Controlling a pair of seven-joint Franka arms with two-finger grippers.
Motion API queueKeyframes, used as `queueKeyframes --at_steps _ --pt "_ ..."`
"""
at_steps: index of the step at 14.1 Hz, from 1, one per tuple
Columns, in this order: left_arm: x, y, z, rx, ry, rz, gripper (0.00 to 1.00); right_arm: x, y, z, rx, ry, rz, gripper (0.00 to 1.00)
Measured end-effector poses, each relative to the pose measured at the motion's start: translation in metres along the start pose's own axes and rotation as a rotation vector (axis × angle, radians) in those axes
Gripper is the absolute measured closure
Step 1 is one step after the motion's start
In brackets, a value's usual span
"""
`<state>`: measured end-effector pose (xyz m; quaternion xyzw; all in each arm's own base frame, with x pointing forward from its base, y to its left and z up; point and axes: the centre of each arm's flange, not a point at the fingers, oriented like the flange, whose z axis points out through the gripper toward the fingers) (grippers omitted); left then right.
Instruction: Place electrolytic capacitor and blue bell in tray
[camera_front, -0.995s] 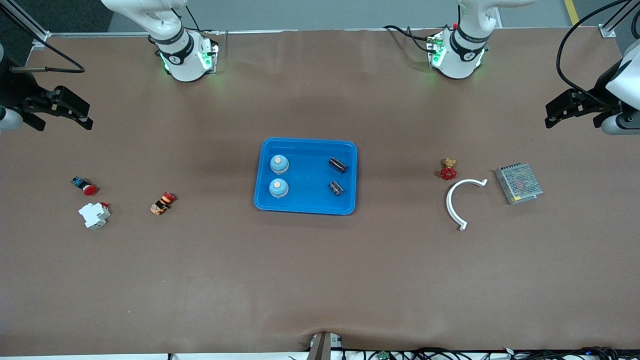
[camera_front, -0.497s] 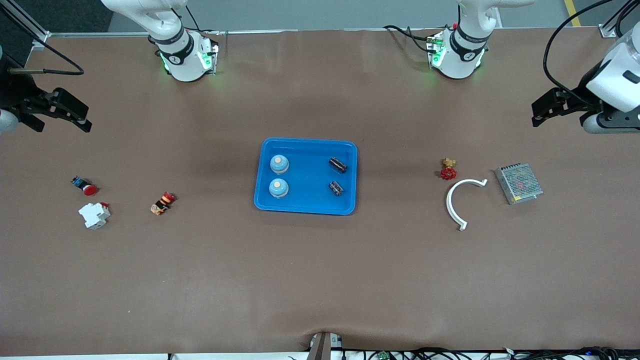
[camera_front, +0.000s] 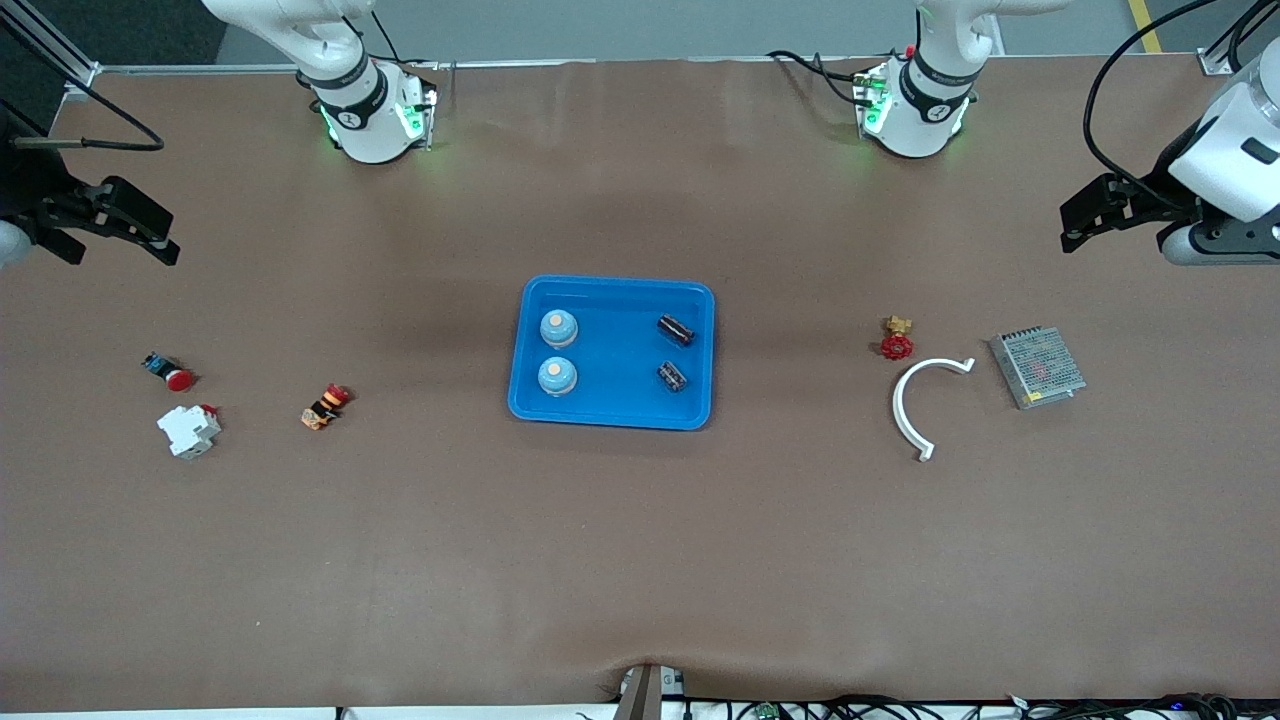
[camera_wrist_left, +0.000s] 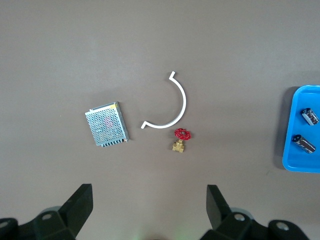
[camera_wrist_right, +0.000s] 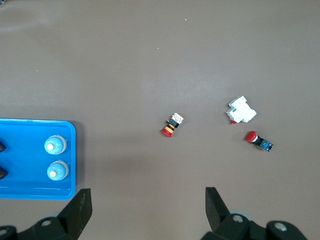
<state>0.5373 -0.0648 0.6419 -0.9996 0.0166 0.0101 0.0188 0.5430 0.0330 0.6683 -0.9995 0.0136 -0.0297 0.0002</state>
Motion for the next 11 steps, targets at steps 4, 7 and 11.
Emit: queueKeyframes --at_steps 4,7,11 --pt "0.0000 -0.0001 -0.0001 0.000 0.000 0.000 0.00 0.0002 0.0023 0.0000 0.000 0.000 -0.020 0.00" --pt "0.0000 -0.0001 -0.0003 0.000 0.001 0.000 0.00 0.0004 0.0052 0.0000 -0.001 0.000 -0.022 0.00" --pt "-0.0001 -0.0001 -0.0005 0.000 0.001 0.000 0.00 0.0003 0.0064 0.0002 -0.001 -0.002 -0.022 0.00"
